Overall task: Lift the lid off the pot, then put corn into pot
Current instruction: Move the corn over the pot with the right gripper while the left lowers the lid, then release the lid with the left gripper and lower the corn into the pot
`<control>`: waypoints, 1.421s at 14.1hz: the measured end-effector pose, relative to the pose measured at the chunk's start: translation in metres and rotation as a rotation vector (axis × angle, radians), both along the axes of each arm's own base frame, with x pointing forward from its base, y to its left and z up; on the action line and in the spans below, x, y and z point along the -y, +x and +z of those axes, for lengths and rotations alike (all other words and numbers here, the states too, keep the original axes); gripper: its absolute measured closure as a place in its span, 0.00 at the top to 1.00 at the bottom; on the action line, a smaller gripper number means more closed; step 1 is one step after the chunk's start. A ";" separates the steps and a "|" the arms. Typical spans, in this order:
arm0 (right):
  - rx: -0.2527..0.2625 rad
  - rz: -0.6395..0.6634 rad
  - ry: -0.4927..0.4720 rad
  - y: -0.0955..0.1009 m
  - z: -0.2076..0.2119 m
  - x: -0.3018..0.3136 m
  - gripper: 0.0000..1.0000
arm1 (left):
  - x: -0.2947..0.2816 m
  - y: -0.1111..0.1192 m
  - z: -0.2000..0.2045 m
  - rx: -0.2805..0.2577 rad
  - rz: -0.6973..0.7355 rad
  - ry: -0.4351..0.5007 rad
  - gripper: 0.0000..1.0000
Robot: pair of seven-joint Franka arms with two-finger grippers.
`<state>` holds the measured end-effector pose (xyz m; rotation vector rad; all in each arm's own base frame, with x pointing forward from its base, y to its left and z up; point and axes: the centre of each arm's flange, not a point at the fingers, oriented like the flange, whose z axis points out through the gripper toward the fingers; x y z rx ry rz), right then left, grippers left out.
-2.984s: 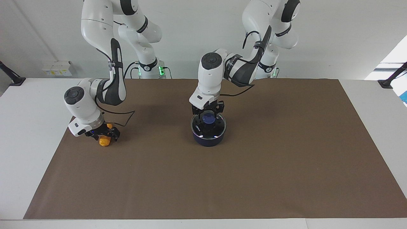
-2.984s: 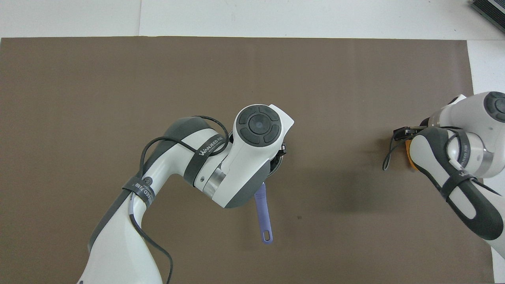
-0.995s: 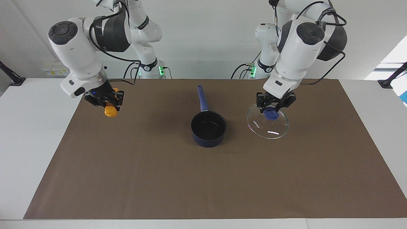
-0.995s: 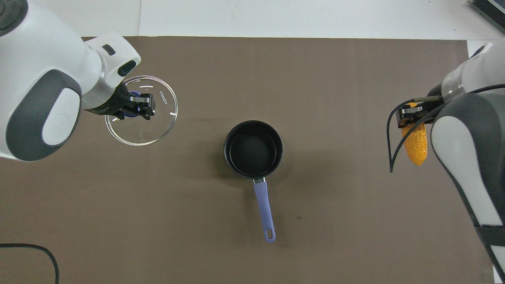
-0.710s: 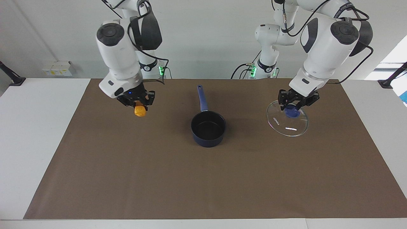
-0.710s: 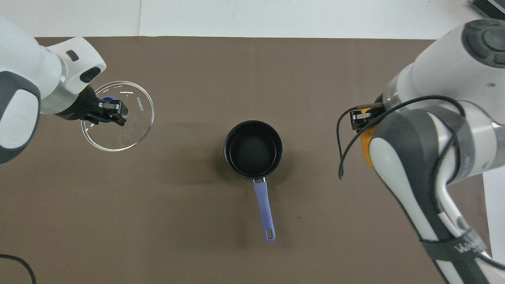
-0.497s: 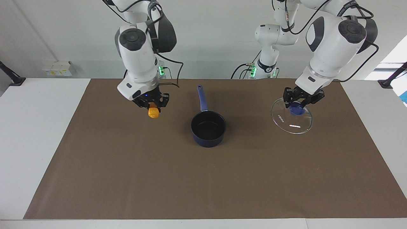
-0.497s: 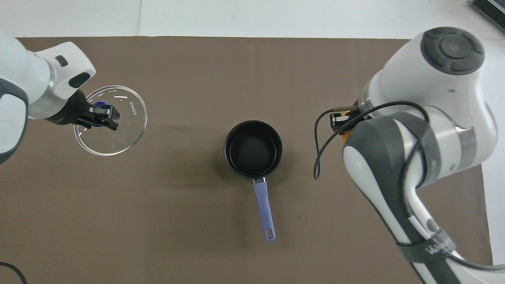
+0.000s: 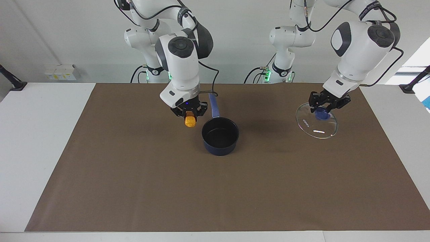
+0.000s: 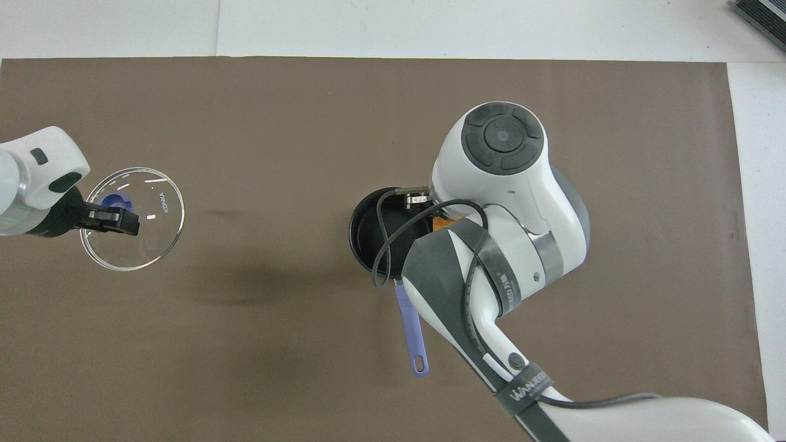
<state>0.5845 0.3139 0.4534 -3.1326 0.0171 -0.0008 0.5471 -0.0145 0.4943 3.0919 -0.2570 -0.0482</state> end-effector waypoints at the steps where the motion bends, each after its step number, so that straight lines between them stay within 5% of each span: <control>1: -0.001 0.012 0.002 0.002 -0.006 -0.011 0.38 | -0.006 -0.001 -0.012 0.003 -0.005 0.000 0.57; 7: -0.019 0.053 0.000 0.005 -0.068 -0.071 0.38 | -0.024 -0.015 -0.091 0.054 -0.015 0.005 0.57; 16: -0.027 0.060 -0.001 0.007 -0.086 -0.066 0.38 | -0.037 -0.032 -0.161 0.070 -0.037 0.013 0.57; 20: -0.037 0.100 -0.005 0.004 -0.104 -0.064 0.38 | -0.036 -0.014 -0.129 0.077 -0.021 0.011 0.99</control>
